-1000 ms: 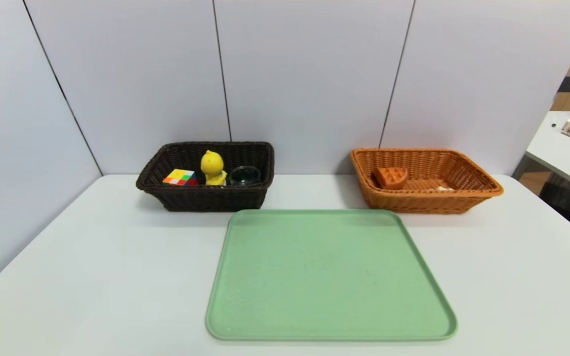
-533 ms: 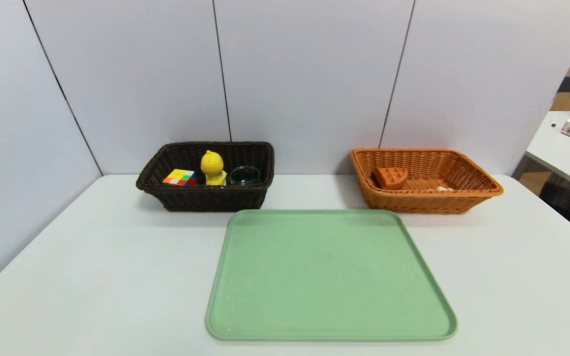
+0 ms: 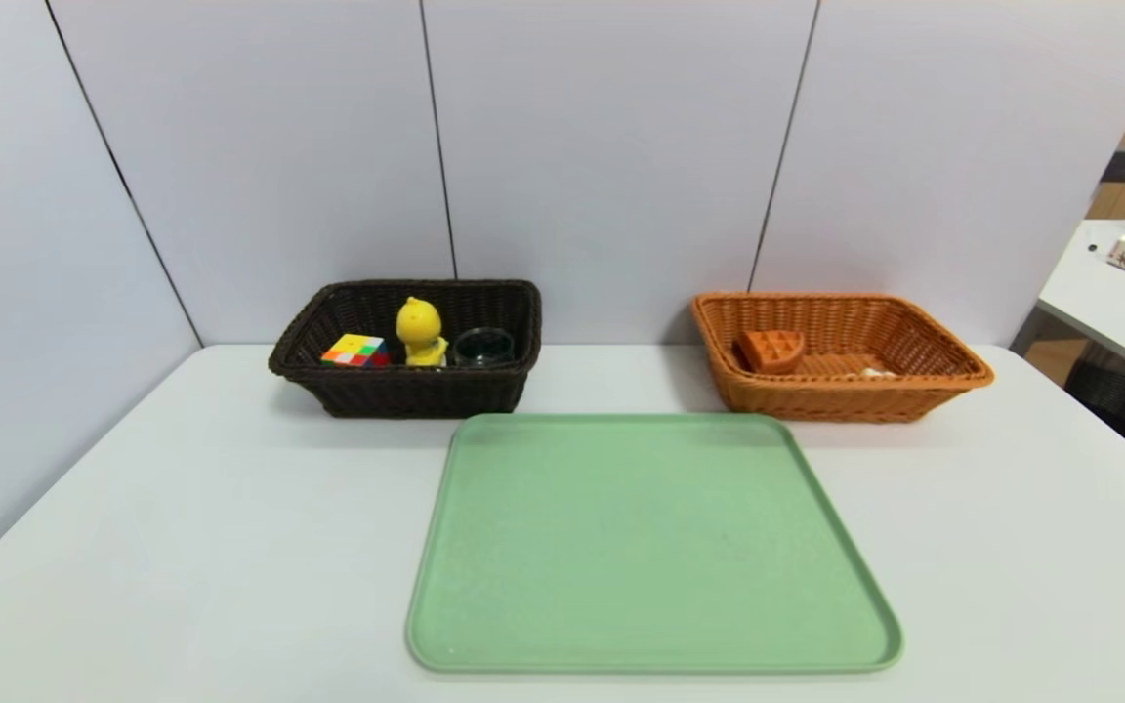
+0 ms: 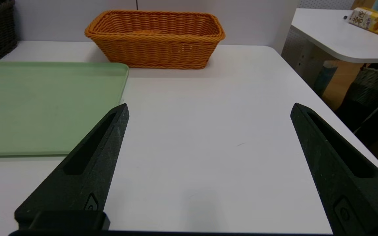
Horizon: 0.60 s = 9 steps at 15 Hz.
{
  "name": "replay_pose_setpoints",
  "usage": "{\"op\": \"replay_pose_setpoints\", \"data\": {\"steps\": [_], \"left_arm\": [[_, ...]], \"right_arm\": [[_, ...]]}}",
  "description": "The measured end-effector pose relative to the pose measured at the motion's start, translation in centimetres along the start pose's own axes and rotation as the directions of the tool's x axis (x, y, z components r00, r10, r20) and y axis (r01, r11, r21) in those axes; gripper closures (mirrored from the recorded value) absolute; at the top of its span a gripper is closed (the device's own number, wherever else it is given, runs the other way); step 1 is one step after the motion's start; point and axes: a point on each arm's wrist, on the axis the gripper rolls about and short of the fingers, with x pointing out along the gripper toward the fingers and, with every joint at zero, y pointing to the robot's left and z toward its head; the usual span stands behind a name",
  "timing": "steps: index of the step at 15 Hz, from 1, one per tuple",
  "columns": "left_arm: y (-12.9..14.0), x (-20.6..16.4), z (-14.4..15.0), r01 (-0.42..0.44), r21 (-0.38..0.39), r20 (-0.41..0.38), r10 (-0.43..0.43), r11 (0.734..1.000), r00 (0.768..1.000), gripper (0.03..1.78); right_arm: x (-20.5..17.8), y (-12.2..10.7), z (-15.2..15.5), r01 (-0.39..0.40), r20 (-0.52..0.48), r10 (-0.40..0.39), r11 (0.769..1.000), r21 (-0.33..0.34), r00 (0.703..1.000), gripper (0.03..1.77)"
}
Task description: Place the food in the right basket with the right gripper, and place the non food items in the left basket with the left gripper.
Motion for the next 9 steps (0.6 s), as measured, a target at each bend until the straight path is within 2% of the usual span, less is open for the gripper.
{"op": "replay_pose_setpoints", "data": {"steps": [4, 9], "left_arm": [[0.0, 0.2, -0.6, -0.005, -0.003, -0.008, 0.005, 1.0, 1.0, 0.12], [0.0, 0.2, -0.7, -0.005, 0.001, -0.011, 0.005, 1.0, 1.0, 0.12]], "right_arm": [[0.9, 0.2, -2.7, 0.0, 0.046, 0.001, 1.0, -0.008, 0.999, 0.1], [1.2, 0.5, -4.2, -0.082, -0.003, 0.082, 0.997, -0.01, 0.997, 0.1]]}}
